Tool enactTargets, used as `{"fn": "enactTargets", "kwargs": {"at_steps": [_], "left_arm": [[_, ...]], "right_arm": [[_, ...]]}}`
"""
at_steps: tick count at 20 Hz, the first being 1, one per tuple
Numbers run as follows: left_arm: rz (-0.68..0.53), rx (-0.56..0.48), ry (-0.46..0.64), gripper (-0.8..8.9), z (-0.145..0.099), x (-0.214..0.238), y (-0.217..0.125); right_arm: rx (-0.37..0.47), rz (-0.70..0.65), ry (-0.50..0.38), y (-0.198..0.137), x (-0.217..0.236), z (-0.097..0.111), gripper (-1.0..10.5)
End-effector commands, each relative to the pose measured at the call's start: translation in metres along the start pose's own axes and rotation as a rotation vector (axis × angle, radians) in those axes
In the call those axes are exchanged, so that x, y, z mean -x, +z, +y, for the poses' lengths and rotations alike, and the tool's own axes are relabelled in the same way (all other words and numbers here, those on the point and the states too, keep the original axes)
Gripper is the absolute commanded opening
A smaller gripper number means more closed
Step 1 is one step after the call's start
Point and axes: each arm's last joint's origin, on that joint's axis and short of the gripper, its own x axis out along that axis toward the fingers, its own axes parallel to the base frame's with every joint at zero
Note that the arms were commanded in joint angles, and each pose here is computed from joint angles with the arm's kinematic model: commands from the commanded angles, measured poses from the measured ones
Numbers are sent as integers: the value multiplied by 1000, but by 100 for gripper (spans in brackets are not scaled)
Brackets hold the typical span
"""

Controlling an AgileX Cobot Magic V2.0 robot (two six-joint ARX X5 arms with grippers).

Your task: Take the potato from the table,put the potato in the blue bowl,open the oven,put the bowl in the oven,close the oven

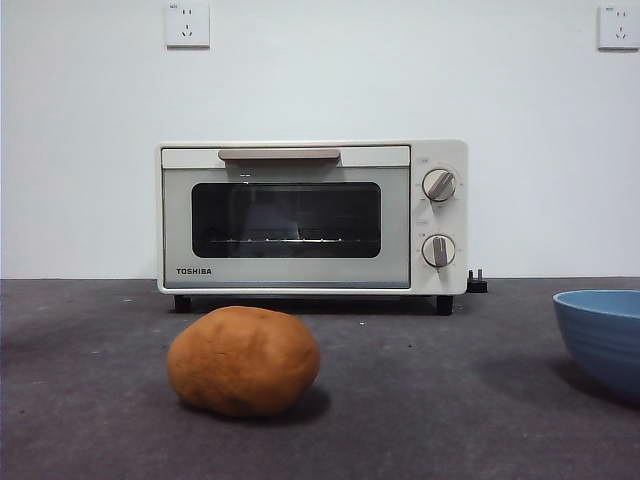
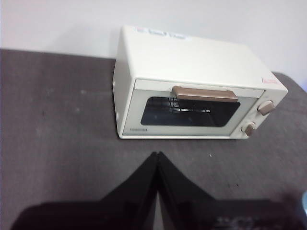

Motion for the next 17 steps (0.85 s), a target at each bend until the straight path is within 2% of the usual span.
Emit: {"fn": "enactTargets", "kwargs": {"at_steps": [1, 6, 11, 17], "left_arm": [[60, 4, -21, -6, -3, -1, 12], [217, -31, -30, -6, -3, -11, 23], [347, -40, -110, -6, -1, -27, 22], [417, -37, -120, -6, 3, -39, 19]], "right_arm": [[35, 56, 65, 17, -10, 2, -8], [11, 229, 85, 45, -33, 2, -8], [63, 447, 96, 65, -62, -2, -8], [93, 531, 126, 76, -104, -1, -8]]}}
